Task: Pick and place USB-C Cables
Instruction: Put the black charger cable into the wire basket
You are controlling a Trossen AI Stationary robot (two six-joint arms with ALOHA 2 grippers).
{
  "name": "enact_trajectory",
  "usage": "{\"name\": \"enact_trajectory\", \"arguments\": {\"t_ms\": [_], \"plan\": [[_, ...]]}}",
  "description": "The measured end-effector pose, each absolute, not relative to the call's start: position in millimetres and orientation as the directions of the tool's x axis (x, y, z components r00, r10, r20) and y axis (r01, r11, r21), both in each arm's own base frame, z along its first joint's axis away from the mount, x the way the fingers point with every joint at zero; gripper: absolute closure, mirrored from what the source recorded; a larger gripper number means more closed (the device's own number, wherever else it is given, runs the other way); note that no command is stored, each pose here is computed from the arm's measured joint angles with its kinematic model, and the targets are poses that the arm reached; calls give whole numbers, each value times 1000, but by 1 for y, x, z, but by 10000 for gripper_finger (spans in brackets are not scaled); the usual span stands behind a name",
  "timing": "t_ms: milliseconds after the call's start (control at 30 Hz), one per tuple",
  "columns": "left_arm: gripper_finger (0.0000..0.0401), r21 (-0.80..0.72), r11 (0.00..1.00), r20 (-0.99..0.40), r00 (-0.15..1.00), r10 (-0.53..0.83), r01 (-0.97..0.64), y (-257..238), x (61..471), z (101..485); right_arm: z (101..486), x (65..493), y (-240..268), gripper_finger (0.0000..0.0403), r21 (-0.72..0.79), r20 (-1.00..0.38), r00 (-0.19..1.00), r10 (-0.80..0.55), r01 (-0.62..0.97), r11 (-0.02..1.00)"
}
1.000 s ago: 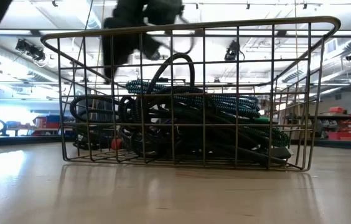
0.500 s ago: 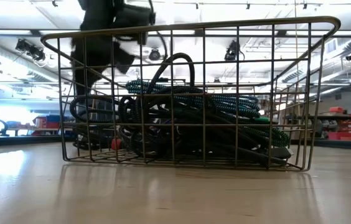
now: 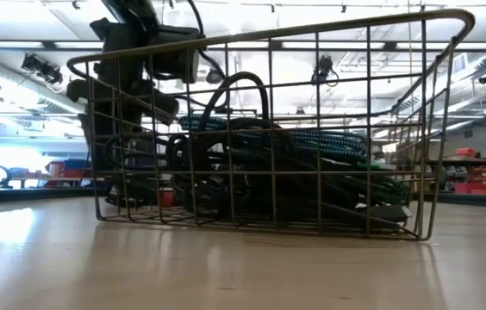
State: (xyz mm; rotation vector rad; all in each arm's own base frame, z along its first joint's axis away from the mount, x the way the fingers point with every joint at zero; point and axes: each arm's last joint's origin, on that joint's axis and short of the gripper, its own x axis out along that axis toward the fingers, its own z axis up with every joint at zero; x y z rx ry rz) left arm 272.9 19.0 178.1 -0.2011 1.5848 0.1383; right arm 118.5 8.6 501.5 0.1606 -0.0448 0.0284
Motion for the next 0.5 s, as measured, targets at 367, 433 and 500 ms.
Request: {"name": "enact_trajectory", "arguments": {"t_ms": [367,433,500], "plan": [[264,32,994,-998,47,37,-101,22,279,178,502,119,9,208,167,47,999,25,-33,985],[264,44,995,-998,46,48,-90,22,279,178,502,119,9,208,168,47,999,25,-33,985],[264,57,995,-997,45,61,-88,22,279,178,502,119,9,208,168,47,999,25,-33,985]]}}
